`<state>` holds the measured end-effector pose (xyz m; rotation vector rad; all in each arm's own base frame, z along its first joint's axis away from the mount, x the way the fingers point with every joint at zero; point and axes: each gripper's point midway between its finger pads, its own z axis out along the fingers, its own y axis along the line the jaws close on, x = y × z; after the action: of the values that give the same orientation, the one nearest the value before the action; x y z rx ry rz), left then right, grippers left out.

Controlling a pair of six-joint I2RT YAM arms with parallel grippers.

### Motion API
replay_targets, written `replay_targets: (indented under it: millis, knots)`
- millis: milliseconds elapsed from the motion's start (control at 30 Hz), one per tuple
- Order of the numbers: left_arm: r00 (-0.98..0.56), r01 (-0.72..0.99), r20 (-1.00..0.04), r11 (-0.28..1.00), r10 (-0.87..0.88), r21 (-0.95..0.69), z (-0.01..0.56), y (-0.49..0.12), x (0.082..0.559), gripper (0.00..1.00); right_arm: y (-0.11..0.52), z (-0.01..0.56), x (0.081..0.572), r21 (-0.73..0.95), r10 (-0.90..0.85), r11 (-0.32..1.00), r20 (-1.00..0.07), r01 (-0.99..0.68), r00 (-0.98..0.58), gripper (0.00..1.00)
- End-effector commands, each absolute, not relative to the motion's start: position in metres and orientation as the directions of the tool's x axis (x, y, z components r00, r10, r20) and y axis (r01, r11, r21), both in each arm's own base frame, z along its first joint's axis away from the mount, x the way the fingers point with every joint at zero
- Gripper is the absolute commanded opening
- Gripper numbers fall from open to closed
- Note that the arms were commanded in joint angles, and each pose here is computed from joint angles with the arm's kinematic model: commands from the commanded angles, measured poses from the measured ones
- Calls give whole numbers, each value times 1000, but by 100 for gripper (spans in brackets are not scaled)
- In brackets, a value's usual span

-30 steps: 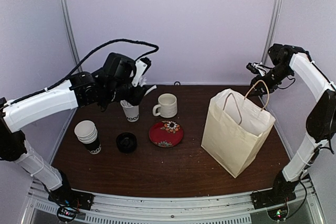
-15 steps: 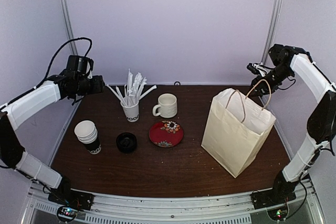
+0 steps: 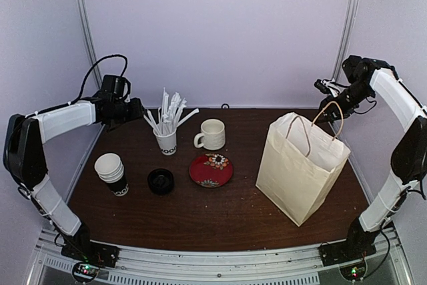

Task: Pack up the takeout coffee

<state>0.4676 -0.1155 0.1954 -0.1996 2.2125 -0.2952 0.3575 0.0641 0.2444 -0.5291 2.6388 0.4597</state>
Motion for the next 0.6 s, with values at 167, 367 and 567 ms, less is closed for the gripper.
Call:
replay_targets:
  millis: [167,367,567]
  knots:
    - [-522,47,-812,942,-260,-332,233,-127,488,13,62,251,358,227,-280,879,-467,-419,-839,56]
    - [-432,105,-881,960,-192,-261,299,-128,460,0,63,250,362,233,-278,878,-463,-418,-842,56]
    - [-305,151,-949,981,-74,-125,388,-125,415,0,63,251,365,238,-279,876,-458,-418,-844,56]
